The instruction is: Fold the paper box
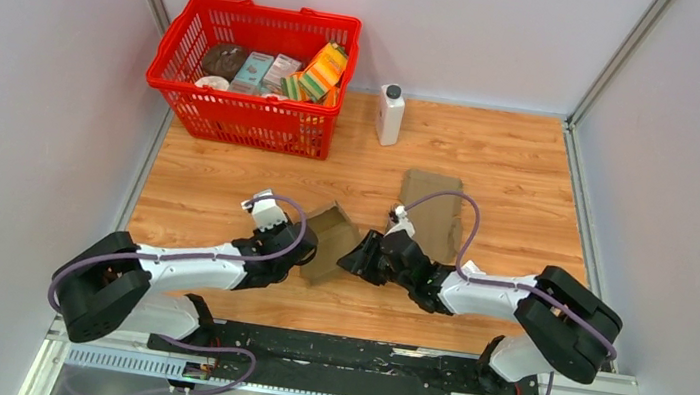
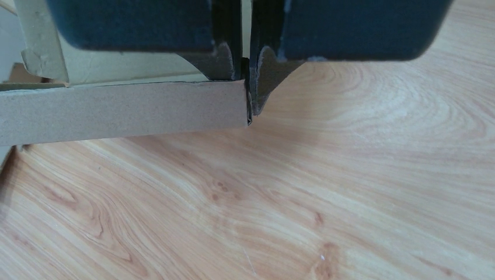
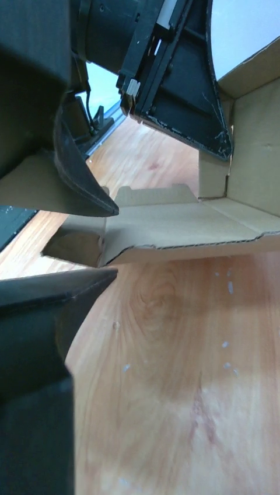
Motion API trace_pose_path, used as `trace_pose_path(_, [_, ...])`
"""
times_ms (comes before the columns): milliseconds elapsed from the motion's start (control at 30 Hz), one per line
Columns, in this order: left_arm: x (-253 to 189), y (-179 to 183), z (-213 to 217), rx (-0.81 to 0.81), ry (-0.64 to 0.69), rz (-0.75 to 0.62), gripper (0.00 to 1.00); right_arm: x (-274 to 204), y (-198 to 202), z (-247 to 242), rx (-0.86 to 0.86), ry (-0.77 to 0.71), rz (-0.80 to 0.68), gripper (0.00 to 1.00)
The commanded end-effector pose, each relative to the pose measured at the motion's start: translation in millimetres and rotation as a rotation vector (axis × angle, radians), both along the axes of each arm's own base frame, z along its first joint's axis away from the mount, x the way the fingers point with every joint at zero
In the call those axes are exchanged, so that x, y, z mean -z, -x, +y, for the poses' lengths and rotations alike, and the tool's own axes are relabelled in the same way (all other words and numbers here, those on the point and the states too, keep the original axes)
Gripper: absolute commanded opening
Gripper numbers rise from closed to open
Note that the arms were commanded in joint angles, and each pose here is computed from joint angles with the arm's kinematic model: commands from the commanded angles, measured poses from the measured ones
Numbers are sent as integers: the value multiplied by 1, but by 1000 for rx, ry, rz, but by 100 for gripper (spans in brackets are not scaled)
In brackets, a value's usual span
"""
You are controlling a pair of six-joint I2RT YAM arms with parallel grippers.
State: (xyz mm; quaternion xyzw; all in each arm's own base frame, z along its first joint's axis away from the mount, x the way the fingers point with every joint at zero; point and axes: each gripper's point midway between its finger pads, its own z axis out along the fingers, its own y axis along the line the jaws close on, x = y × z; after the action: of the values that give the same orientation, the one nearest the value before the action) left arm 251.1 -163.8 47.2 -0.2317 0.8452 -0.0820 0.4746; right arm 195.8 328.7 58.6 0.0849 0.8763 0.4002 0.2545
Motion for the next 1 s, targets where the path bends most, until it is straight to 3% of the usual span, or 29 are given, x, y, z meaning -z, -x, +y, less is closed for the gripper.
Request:
trace_pose_path(0, [24, 33, -6, 33, 87, 173, 0, -23, -4, 15, 3, -54, -45, 30])
trace_pose_path(67, [21, 35, -11, 37, 140, 169, 1, -22, -6, 10, 10, 6, -54, 20])
trace_pose_path(133, [19, 39, -18, 70, 178, 181, 20, -29, -11, 1, 13, 89, -91, 8])
trace_pose_path(167, [15, 39, -22, 106, 196, 167, 36, -31, -13, -4, 18, 120, -99, 5])
trace_pose_path(200, [14, 44, -28, 148, 217, 178, 42, -36, -17, -10, 25, 158, -122, 1])
trace_pose_path(233, [12, 47, -31, 182, 229, 177, 45, -25, -12, -27, -12, 285, -108, 0])
trace_pose_path(367, [-6, 68, -44, 364, 335, 138, 61, -53, -24, -53, -133, 521, -159, 0])
trace_pose_path(533, [-35, 105, -50, 598, 433, 97, 60, -71, -9, -92, -410, 802, -161, 0])
trace_pose_path(633, [-53, 115, -34, 655, 374, 58, 56, -83, 4, -114, -567, 941, -123, 0])
trace_pose_path(800, [-85, 104, 10, 558, 233, -67, 57, -94, 23, -146, -697, 1130, -66, 3])
trace_pose_path(967, [-106, 96, 27, 535, 133, -112, 59, -94, 23, -117, -793, 1223, -78, 4])
